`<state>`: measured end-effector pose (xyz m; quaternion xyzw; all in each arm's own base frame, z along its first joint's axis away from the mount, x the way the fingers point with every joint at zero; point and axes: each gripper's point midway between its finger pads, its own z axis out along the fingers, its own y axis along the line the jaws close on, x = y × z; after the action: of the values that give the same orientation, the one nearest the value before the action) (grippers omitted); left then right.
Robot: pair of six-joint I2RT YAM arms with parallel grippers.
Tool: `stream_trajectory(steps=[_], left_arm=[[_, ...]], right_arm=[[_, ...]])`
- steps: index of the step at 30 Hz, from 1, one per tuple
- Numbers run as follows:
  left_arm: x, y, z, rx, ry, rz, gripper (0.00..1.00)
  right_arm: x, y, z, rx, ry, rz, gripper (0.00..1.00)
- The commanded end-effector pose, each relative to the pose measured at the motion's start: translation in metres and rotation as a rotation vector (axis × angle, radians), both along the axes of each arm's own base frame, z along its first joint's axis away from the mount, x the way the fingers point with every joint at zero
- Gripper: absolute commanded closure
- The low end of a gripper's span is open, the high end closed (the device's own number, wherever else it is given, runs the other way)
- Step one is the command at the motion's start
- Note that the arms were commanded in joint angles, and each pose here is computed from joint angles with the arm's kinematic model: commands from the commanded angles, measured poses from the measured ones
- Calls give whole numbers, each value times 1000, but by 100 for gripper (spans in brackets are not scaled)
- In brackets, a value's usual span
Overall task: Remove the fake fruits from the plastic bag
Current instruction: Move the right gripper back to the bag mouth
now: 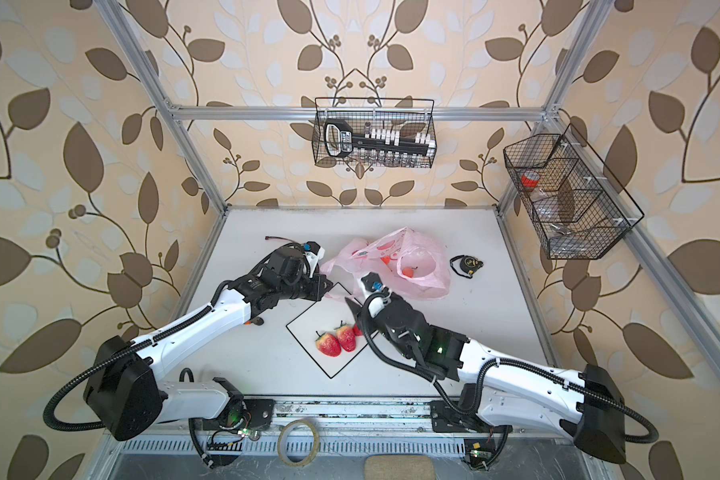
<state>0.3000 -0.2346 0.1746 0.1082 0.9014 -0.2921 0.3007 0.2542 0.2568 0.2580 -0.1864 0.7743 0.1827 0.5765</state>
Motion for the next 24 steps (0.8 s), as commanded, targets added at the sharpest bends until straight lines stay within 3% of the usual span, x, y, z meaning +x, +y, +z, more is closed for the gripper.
stream_trajectory(steps=[1, 5, 13, 21, 24], left_arm=[[-1, -1, 21, -46, -47, -13, 100], [-3, -2, 22, -49, -41, -27, 100], [-8, -5, 26, -58, -41, -56, 100], [-13, -10, 30, -80, -45, -98, 100], [-16, -12, 30, -79, -36, -117, 100]], right_arm=[[31, -38, -14, 52, 176, -186, 50], [56, -65, -31, 90, 288, -277, 56], [93, -86, -53, 51, 327, -386, 62], [128, -92, -93, -53, 390, -453, 61], [143, -93, -105, -11, 431, -485, 51]])
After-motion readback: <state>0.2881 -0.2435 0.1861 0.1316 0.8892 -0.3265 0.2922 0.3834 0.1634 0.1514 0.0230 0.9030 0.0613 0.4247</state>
